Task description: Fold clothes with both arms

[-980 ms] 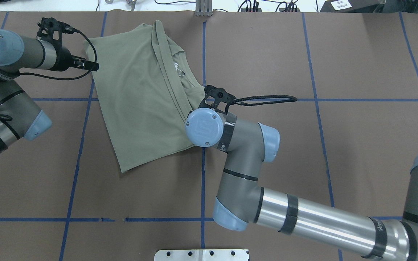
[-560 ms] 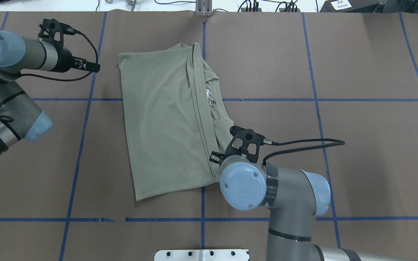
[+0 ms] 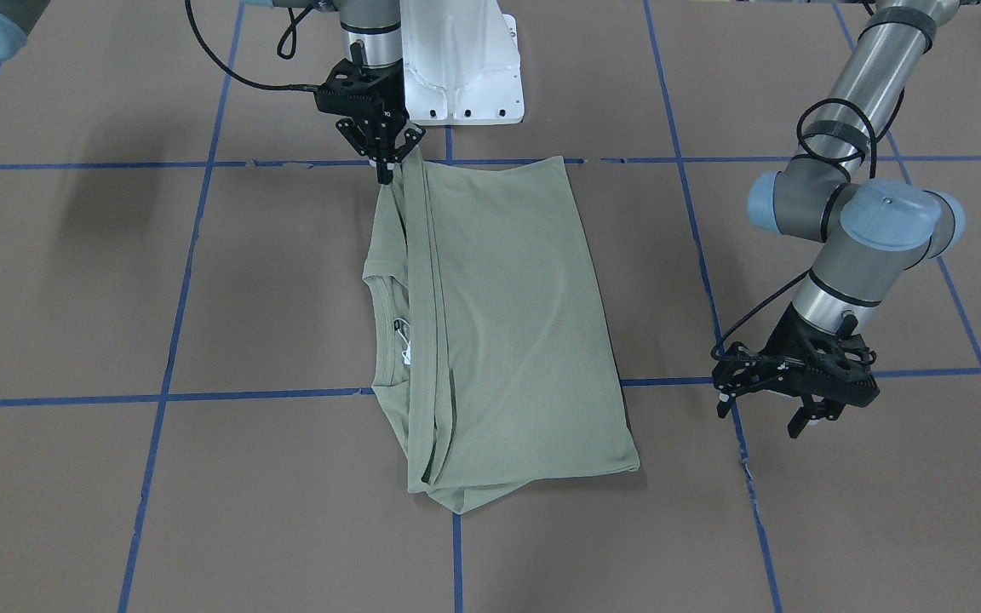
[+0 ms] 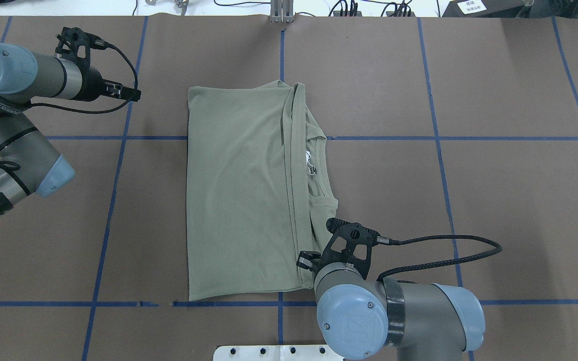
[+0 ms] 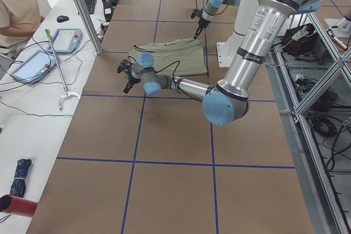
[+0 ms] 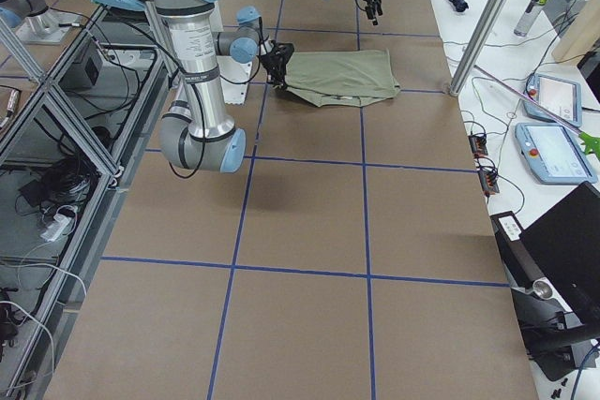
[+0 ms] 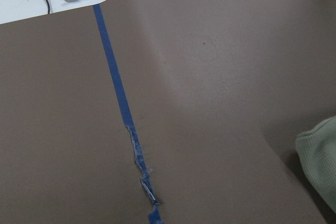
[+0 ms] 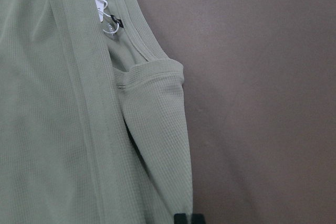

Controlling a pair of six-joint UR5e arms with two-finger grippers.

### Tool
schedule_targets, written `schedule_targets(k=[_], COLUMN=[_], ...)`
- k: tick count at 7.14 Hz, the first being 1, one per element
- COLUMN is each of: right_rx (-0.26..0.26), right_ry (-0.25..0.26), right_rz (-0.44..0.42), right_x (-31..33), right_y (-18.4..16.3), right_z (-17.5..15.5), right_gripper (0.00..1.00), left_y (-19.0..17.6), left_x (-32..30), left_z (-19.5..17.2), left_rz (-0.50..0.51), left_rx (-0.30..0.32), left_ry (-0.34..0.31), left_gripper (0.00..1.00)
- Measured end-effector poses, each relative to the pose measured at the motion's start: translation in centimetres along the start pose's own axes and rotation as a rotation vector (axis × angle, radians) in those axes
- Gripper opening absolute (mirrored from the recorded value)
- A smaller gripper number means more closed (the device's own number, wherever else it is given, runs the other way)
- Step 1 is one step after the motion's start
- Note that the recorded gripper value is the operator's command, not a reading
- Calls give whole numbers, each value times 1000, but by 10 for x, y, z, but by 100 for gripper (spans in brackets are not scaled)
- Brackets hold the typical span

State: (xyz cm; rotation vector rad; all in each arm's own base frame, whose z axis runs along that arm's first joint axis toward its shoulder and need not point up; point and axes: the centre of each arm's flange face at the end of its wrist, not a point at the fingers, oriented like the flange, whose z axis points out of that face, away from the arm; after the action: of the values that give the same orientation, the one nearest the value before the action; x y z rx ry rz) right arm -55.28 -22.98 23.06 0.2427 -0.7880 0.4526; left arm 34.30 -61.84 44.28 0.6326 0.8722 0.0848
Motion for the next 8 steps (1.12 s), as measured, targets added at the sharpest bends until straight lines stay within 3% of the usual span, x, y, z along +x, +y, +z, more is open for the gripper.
schedule_targets(k=[1, 3, 6, 8], right_rx=[-4, -47, -101, -163], right_ry=[2, 8, 51, 93], right_rz=[-24, -158, -302, -390], right_x=[-1, -12, -68, -77], right_y=[-2, -28, -49, -43], right_z=[-1, 2, 34, 55], right_gripper=[100, 100, 98, 70], left_y=[1, 2, 4, 5], left_x=[2, 3, 2, 2], left_z=[0, 1, 1, 2], left_rz=[2, 4, 3, -6], left_rx=[1, 2, 0, -2], left_ry=[4, 8, 7, 7], left_gripper=[100, 100, 100, 100])
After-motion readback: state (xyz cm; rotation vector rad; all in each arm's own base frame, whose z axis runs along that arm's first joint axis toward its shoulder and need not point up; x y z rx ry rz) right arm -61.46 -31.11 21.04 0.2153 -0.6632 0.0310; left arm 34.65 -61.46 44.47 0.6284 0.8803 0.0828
